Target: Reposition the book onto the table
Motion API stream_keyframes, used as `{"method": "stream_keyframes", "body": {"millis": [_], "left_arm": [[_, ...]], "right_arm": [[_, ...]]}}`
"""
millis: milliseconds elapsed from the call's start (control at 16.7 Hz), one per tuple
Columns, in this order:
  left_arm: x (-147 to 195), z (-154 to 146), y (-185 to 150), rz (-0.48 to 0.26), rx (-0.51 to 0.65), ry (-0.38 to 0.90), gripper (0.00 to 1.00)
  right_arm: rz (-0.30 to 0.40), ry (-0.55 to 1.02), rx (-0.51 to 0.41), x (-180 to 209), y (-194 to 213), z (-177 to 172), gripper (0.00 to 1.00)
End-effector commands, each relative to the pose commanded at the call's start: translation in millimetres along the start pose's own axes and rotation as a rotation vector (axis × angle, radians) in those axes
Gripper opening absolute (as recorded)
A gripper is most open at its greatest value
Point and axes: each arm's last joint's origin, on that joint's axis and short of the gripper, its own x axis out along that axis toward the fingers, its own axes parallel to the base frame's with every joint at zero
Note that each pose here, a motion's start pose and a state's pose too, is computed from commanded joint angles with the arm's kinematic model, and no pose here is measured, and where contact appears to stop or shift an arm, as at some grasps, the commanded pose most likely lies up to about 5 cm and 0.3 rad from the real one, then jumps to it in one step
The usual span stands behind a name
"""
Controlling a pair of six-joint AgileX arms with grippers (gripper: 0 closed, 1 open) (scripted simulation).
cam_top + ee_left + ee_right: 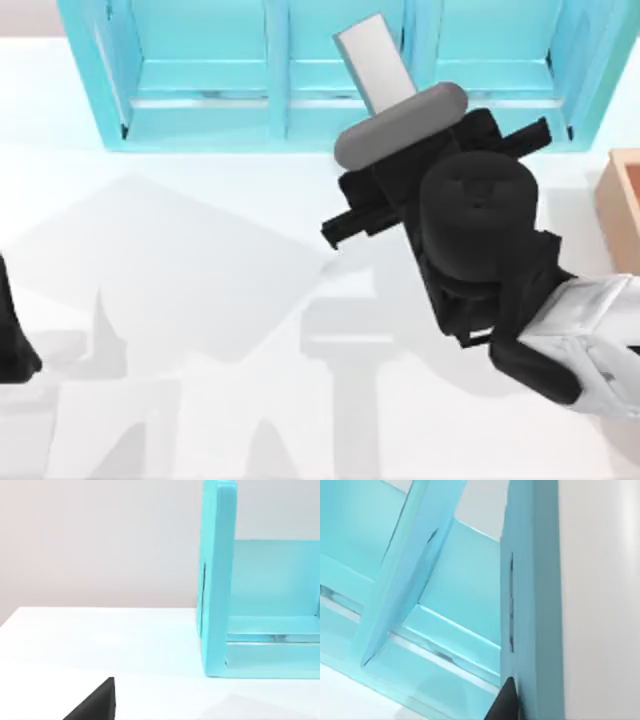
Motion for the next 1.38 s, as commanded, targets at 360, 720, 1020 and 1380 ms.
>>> {"method": "stream_keyframes", "body": {"millis": [360,720,1020,1380], "left_arm": [[0.0,0.0,0.0,0.000,0.000,0.000,1.00],[0.0,0.0,0.0,0.000,0.000,0.000,1.00],[0.0,0.0,0.0,0.000,0.000,0.000,1.00],[0.0,0.0,0.0,0.000,0.000,0.000,1.00]], "right_arm": [[0.144,-0.017,-0.673,-29.0,-25.0,-61.6,0.00],[0.232,-0.086,-1.040,-57.8,-47.4,-99.8,0.00],[0.240,-0.099,-1.080,-62.3,-51.1,-104.5,0.00],[0.246,-0.096,-1.081,-65.6,-50.6,-105.7,0.00]]}}
